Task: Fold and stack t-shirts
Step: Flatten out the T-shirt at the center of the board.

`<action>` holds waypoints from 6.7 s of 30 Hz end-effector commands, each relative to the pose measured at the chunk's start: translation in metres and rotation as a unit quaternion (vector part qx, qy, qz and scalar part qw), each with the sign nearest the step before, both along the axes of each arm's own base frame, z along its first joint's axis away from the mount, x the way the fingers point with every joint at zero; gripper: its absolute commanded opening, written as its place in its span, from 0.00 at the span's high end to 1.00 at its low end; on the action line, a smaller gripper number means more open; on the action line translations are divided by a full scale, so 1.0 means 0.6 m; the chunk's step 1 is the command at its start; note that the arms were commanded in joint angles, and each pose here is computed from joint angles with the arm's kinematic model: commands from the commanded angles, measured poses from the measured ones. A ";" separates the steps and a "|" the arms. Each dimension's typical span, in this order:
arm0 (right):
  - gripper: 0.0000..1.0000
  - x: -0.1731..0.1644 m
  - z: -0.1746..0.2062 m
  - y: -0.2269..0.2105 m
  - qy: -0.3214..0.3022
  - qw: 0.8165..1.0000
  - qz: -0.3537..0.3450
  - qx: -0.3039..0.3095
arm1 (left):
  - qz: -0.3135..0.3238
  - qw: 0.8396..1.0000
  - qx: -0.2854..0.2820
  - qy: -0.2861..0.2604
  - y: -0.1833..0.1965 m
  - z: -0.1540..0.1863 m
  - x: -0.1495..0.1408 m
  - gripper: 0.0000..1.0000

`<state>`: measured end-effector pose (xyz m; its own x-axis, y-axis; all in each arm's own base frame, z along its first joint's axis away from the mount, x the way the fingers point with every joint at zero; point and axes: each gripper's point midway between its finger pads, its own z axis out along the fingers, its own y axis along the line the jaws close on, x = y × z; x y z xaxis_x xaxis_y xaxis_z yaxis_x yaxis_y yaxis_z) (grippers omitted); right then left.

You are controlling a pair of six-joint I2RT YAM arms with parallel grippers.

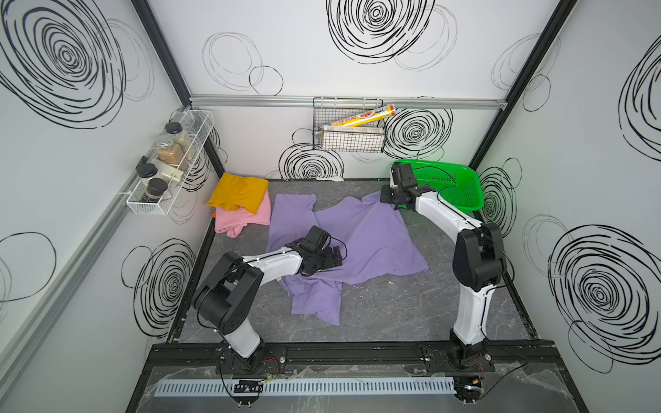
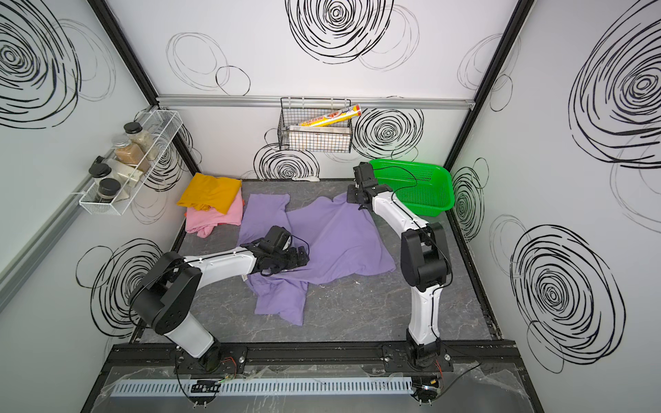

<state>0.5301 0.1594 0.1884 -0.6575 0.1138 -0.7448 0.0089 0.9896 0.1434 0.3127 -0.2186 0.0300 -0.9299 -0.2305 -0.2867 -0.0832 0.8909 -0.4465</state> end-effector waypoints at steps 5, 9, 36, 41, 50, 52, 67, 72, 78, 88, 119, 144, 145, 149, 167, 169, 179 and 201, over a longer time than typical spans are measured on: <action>0.74 -0.003 -0.004 -0.068 0.017 0.992 -0.074 -0.097 | -0.002 0.988 0.067 0.140 0.059 -0.092 -0.123 0.01; 0.02 -0.022 -0.006 -0.066 0.030 0.993 -0.073 -0.085 | -0.005 0.988 0.069 0.140 0.059 -0.092 -0.123 0.01; 0.00 -0.372 -0.089 -0.044 0.134 0.990 -0.047 -0.019 | 0.022 0.999 0.027 0.013 0.088 0.127 -0.119 0.01; 0.01 -0.383 -0.080 -0.042 0.136 0.990 -0.046 -0.006 | 0.041 0.999 0.007 0.026 0.113 0.165 -0.177 0.01; 0.01 -0.384 -0.043 -0.020 0.120 0.992 -0.005 0.024 | 0.095 0.989 -0.028 0.107 0.145 0.150 -0.286 0.01; 0.01 -0.388 -0.041 -0.014 0.120 0.992 0.009 0.029 | 0.104 0.986 -0.023 0.129 0.150 0.141 -0.304 0.01; 0.00 -0.446 -0.029 -0.001 0.113 0.987 0.084 0.074 | 0.168 0.971 -0.026 0.169 0.145 0.041 -0.337 0.01; 0.00 -0.452 -0.020 0.004 0.108 0.986 0.095 0.085 | 0.189 0.974 -0.039 0.119 0.144 0.028 -0.305 0.01; 0.00 -0.455 -0.021 -0.002 0.114 0.986 0.088 0.081 | 0.180 0.978 -0.031 0.103 0.137 -0.008 -0.290 0.04; 0.00 -0.457 -0.033 -0.043 0.128 0.991 0.024 0.043 | 0.129 0.988 0.004 0.079 0.132 -0.010 -0.279 1.00; 0.04 -0.517 -0.255 -0.108 0.234 0.969 -0.085 -0.007 | 0.108 0.981 -0.098 -0.129 0.070 0.374 -0.107 1.00; 0.17 -0.399 -0.238 -0.084 0.106 0.986 -0.109 0.075 | 0.121 0.982 -0.089 -0.116 0.101 0.366 -0.118 1.00; 0.19 -0.397 -0.240 -0.084 0.108 0.985 -0.109 0.075 | 0.121 0.982 -0.089 -0.116 0.102 0.366 -0.117 1.00; 0.31 -0.397 -0.243 -0.074 0.118 0.984 -0.100 0.086 | 0.121 0.982 -0.090 -0.114 0.101 0.364 -0.116 1.00; 1.00 -0.381 -0.135 -0.108 0.044 0.993 -0.104 0.037 | 0.117 0.981 -0.099 -0.117 0.093 0.360 -0.109 1.00; 1.00 -0.377 -0.111 -0.113 0.024 0.994 -0.105 0.034 | 0.115 0.981 -0.101 -0.118 0.091 0.361 -0.108 1.00; 1.00 -0.344 0.034 -0.123 -0.061 0.993 -0.105 0.010 | 0.120 0.978 -0.094 -0.142 0.098 0.394 -0.097 1.00; 1.00 -0.398 0.496 -0.125 -0.308 0.950 -0.012 0.057 | 0.200 0.888 -0.171 -0.378 0.210 0.798 -0.140 1.00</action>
